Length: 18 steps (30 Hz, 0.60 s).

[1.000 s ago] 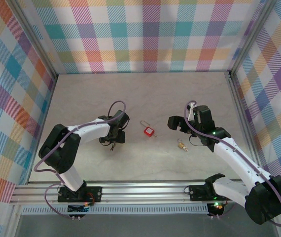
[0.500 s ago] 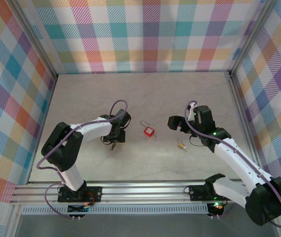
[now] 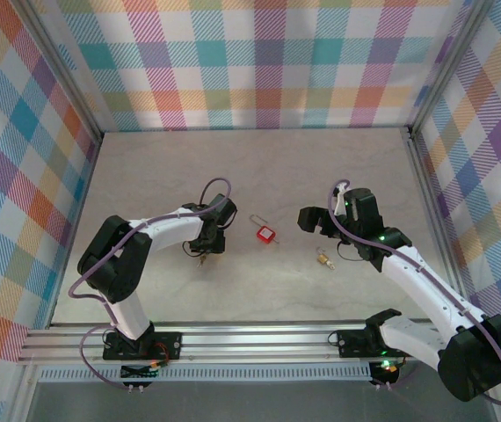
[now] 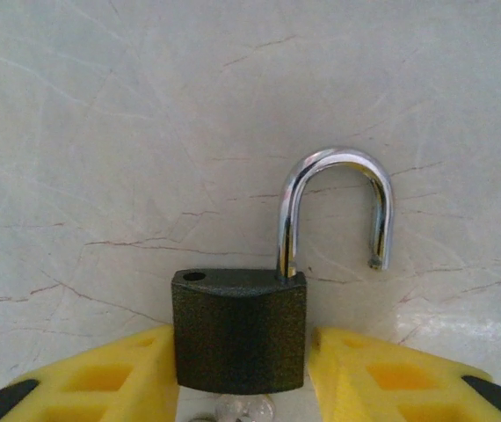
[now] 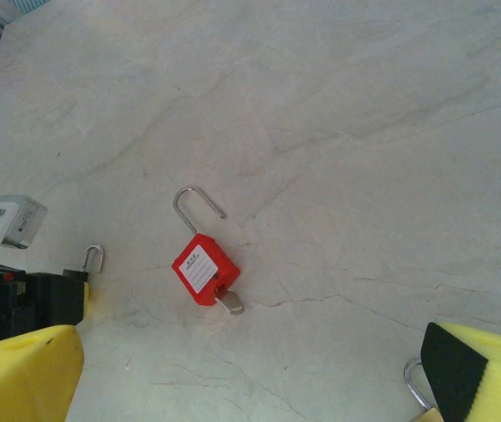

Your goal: Lock with the key

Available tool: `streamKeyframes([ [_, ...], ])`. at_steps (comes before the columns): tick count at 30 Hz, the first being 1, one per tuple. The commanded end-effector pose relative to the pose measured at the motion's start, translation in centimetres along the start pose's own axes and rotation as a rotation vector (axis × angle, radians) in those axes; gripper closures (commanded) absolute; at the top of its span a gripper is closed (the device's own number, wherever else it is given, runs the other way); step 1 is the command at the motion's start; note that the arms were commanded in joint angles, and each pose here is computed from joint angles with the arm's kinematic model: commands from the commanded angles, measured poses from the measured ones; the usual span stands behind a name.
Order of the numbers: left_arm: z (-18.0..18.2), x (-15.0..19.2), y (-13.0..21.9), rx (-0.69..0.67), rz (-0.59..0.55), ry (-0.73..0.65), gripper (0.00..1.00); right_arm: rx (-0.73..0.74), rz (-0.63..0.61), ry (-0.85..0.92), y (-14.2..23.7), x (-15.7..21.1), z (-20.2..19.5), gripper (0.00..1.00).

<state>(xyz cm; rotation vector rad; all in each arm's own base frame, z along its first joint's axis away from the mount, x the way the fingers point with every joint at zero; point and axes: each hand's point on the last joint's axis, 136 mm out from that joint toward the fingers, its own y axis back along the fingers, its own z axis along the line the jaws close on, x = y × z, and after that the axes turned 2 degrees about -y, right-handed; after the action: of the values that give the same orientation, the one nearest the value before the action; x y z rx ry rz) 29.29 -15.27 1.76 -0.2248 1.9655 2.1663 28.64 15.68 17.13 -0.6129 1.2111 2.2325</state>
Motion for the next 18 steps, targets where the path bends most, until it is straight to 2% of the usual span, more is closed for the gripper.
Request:
streamKeyframes([
  [1,0.53,0.10,-1.66,-0.050,0.007,-0.011,0.60,-0.037,-0.015,0.031,0.51,-0.90,1.33,0.01],
  [9,0.79,0.26,-1.80,-0.063,0.009,-0.015,0.70,-0.038,-0.013,0.035,0.49,-0.81,1.40,0.01],
  [18,0.55,0.65,-1.06,-0.046,0.002,-0.019,0.95,-0.055,0.007,0.038,0.10,-0.45,1.74,0.01],
])
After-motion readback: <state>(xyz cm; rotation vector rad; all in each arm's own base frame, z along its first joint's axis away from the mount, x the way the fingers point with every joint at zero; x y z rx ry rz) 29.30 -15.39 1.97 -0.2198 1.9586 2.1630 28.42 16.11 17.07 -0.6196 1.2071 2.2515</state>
